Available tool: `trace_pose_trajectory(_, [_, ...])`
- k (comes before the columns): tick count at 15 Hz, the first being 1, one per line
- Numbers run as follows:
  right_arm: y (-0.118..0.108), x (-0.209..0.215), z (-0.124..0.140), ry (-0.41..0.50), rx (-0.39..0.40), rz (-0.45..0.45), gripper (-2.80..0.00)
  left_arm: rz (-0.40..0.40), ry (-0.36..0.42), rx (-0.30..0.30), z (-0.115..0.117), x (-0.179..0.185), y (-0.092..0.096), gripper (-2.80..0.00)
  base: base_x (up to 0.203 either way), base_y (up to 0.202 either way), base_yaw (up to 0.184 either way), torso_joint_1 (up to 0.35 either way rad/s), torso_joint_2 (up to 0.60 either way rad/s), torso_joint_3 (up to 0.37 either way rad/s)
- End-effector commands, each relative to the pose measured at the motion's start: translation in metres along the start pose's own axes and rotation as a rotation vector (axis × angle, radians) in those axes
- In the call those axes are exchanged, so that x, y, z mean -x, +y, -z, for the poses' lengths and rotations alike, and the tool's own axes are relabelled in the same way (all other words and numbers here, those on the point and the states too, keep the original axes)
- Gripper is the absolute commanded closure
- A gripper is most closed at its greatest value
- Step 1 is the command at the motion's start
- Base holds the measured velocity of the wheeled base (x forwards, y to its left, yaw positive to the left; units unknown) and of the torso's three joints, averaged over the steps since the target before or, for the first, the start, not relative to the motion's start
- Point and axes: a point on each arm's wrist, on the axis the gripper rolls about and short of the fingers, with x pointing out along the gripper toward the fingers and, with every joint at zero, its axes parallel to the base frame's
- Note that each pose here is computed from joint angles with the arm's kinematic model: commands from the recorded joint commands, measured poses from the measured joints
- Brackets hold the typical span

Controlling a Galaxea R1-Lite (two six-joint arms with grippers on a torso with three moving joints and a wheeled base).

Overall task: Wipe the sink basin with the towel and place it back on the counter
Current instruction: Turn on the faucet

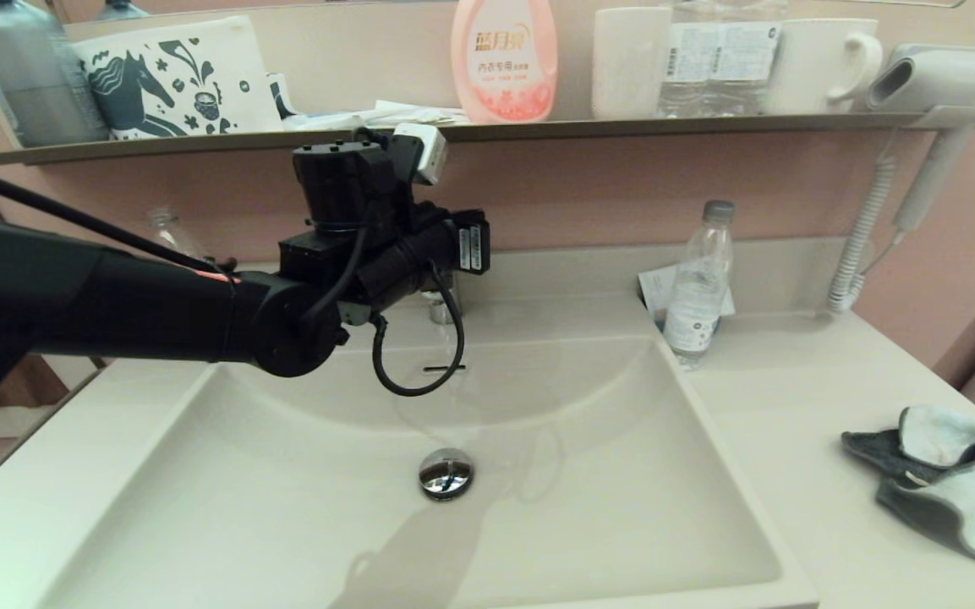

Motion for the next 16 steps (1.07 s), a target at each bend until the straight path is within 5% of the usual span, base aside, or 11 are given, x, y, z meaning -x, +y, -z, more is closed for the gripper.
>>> trace_pose_trajectory(1, [0.0,0.0,0.0,0.0,0.0,0.0,0.0,-0.008,-0.001,-0.003,0.001,-0.002,0.001,0.0,0.0,0.0,0.0,0.0,0.0,0.0])
trace_pose_trajectory(16, [0.0,0.0,0.0,0.0,0.0,0.0,0.0,-0.115,-0.026,-0.031,-0.005,-0.009,0.019,0.0,0.0,0.0,0.0,0.0,0.0,0.0])
